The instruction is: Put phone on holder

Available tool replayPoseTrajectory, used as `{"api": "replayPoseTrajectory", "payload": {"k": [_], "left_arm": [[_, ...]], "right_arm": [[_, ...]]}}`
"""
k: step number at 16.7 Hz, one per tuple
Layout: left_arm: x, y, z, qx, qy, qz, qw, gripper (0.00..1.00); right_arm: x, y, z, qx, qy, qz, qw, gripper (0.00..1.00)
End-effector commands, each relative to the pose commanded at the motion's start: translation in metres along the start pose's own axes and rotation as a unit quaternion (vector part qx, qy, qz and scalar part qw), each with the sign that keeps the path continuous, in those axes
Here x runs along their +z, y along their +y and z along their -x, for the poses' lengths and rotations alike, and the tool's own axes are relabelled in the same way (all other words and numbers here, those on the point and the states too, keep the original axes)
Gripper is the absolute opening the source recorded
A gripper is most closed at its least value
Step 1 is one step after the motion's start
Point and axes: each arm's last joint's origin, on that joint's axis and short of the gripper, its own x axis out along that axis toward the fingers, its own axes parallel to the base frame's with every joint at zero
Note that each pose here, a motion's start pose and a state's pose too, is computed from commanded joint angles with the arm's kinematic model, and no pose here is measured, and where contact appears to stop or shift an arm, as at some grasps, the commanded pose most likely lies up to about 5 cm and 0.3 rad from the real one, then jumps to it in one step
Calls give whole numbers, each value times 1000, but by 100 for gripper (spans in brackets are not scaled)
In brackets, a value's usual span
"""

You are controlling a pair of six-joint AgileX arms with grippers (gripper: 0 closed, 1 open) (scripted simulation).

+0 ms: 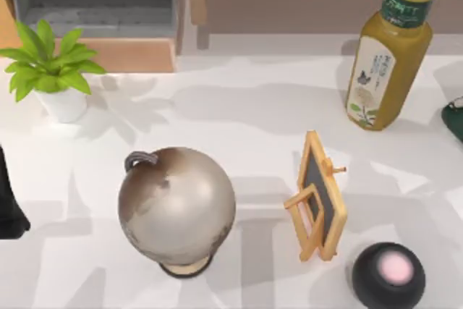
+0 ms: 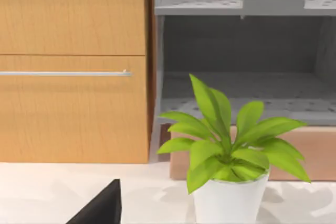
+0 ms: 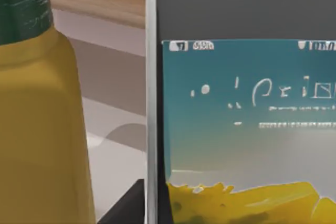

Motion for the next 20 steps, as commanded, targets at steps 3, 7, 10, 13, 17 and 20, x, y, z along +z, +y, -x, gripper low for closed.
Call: {"api": "replayPoseTrajectory", "payload": {"k": [3, 7, 10, 13, 17, 20], "left_arm": [[0, 0, 0, 0, 0, 0, 1000, 100], [0, 0, 0, 0, 0, 0, 1000, 100], [0, 0, 0, 0, 0, 0, 1000, 100], [0, 0, 0, 0, 0, 0, 1000, 100], [0, 0, 0, 0, 0, 0, 1000, 100], [0, 0, 0, 0, 0, 0, 1000, 100]], "right_arm": [[0, 0, -2, 0, 1, -1, 1000, 0], [0, 0, -2, 0, 1, -1, 1000, 23], [0, 0, -2, 0, 1, -1, 1000, 45], [0, 0, -2, 0, 1, -1, 1000, 68], [0, 0, -2, 0, 1, -1, 1000, 98], [0, 0, -2, 0, 1, -1, 1000, 100]]}}
